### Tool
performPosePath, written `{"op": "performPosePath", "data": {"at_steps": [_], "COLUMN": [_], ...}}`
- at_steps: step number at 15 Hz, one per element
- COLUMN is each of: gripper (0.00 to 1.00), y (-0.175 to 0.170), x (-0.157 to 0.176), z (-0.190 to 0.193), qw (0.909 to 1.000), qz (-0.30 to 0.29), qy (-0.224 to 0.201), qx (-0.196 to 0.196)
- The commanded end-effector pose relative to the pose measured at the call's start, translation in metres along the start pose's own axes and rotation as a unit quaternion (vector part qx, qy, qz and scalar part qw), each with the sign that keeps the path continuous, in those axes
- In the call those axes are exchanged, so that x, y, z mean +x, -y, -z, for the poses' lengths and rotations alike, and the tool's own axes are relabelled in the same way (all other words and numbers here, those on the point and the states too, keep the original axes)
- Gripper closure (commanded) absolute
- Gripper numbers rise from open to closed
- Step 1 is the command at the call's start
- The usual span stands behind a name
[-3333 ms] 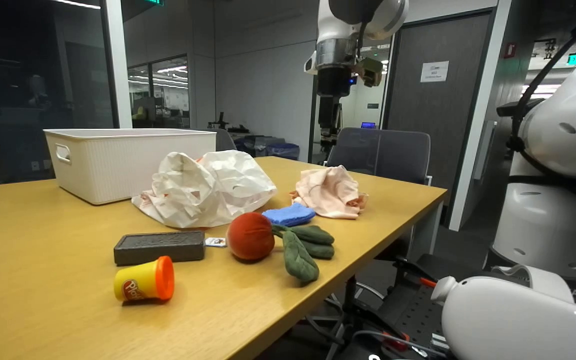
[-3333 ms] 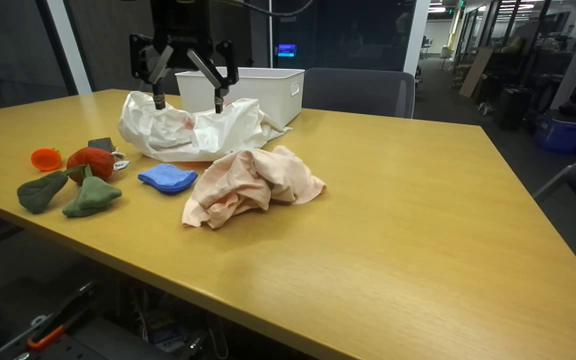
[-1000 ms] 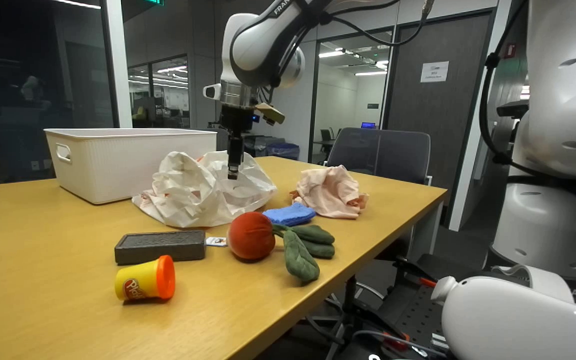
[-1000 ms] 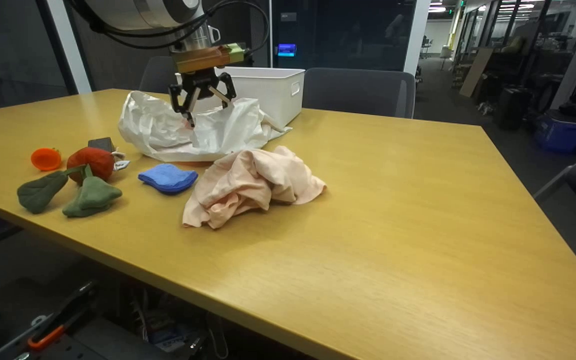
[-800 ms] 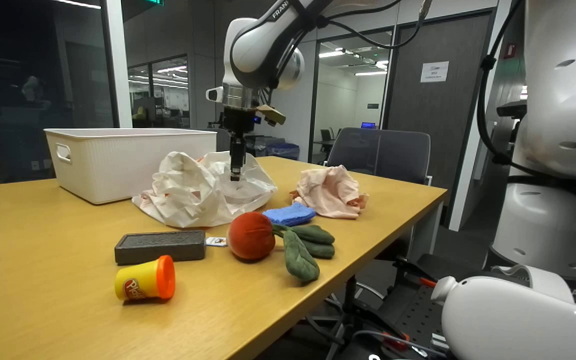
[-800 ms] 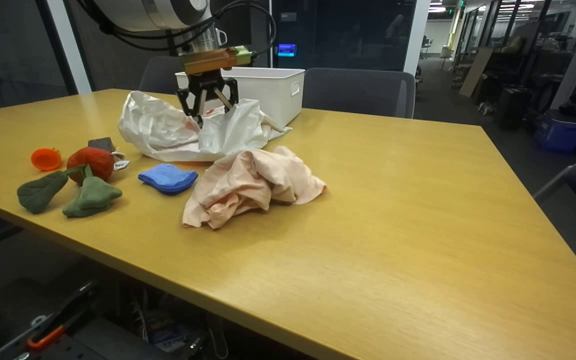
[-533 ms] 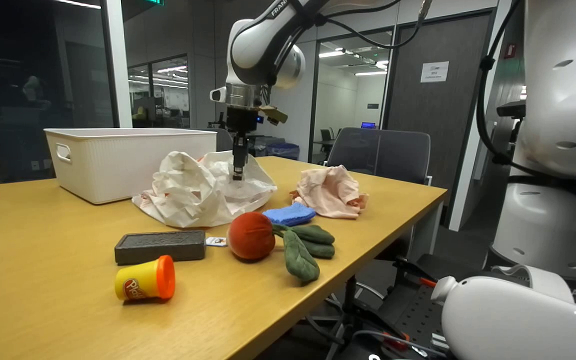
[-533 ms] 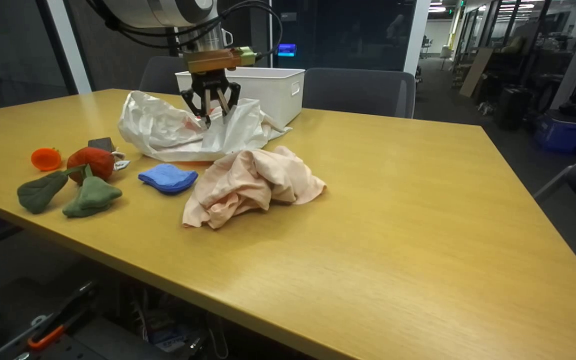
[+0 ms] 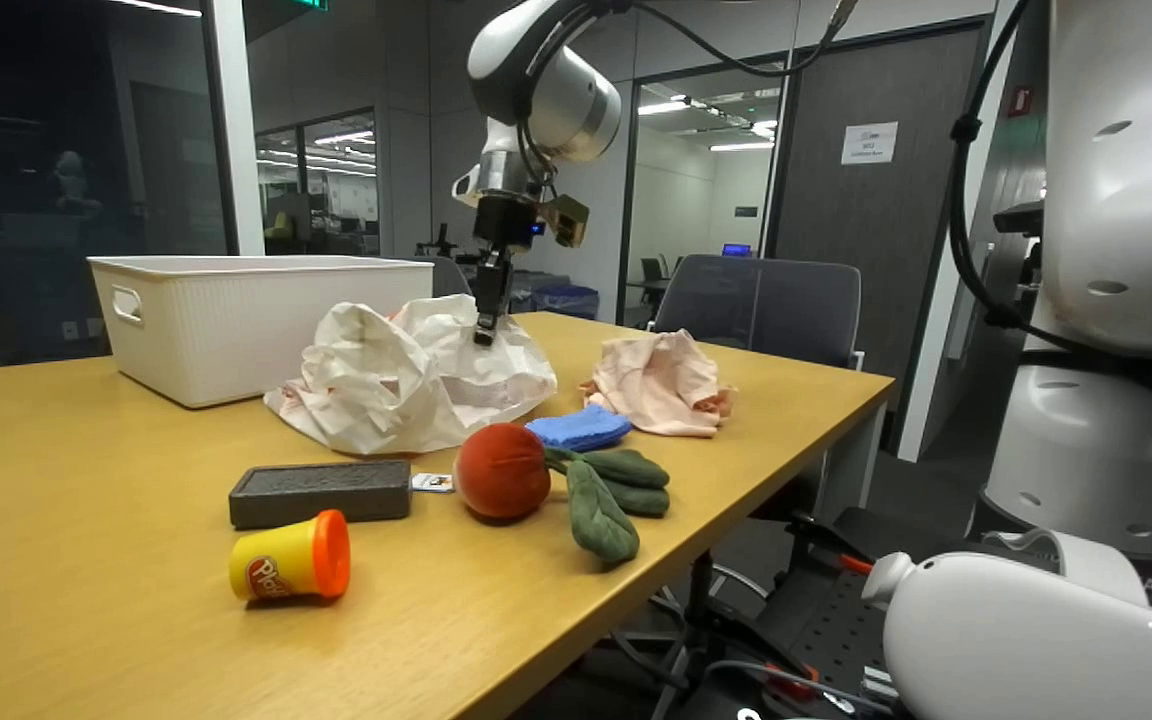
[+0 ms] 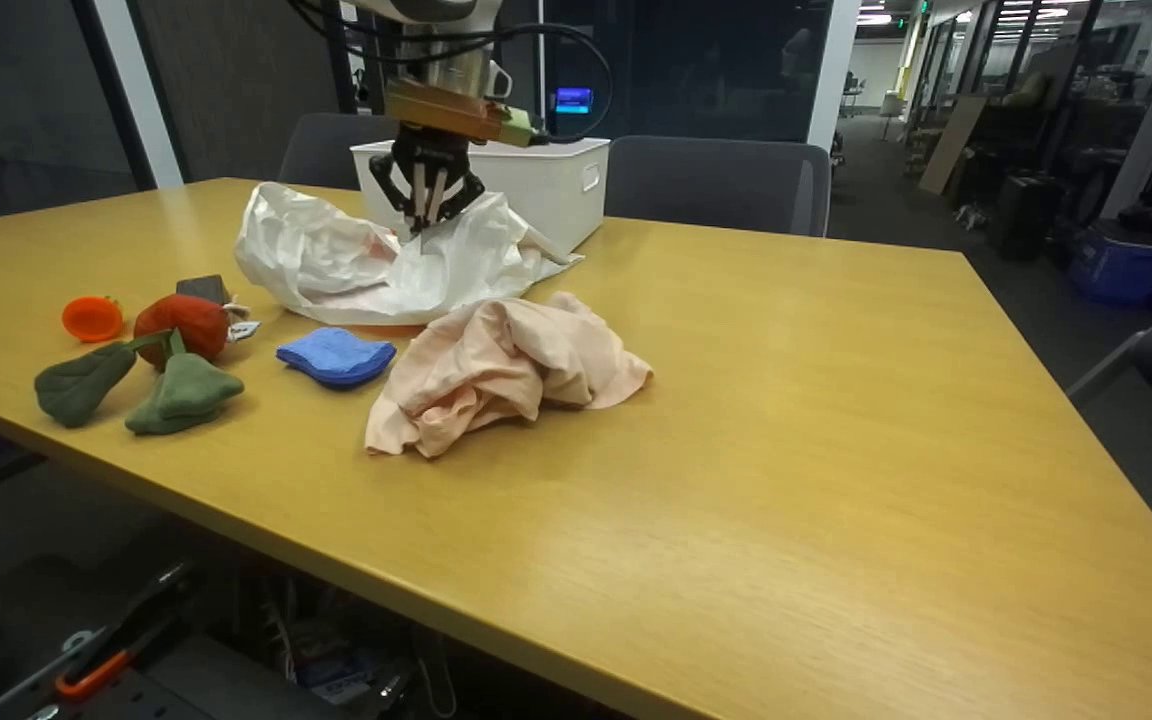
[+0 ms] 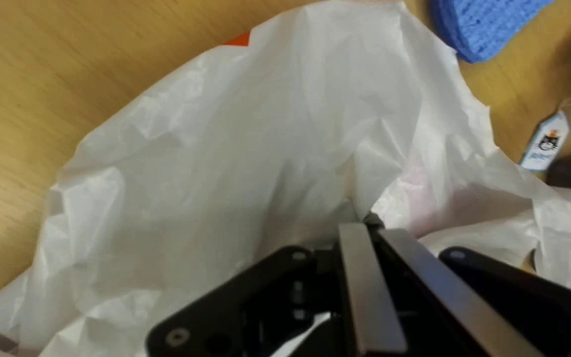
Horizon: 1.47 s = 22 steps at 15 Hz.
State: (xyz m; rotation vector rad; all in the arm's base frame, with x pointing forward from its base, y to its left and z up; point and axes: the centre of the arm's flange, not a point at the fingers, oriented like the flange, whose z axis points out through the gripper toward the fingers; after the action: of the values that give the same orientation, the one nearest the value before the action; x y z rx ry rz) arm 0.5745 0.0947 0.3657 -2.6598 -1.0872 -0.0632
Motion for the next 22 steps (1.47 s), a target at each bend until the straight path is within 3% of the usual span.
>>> {"op": "performPosePath", "data": {"at_steps": [1,6,12,17,22], "gripper": [0.96,0.98,0.98,0.99,0.99], "y": [-0.033,-0.076,-0.128,-0.159,-0.173], "x": [-0.01,-0.046,-0.103,-0.147,-0.168], "z": [0.041,0.074,0.078,0.066,0.056], "qw": [0.9945,0.9681,0.9162,0.8539,0.7758], "qz": [-0.049,-0.136,-0.204,-0.246,-0.299], "qy": [-0.043,-0.101,-0.137,-0.172,-0.224], "qx": [0.081,0.185,0.316,0.425,0.508]}}
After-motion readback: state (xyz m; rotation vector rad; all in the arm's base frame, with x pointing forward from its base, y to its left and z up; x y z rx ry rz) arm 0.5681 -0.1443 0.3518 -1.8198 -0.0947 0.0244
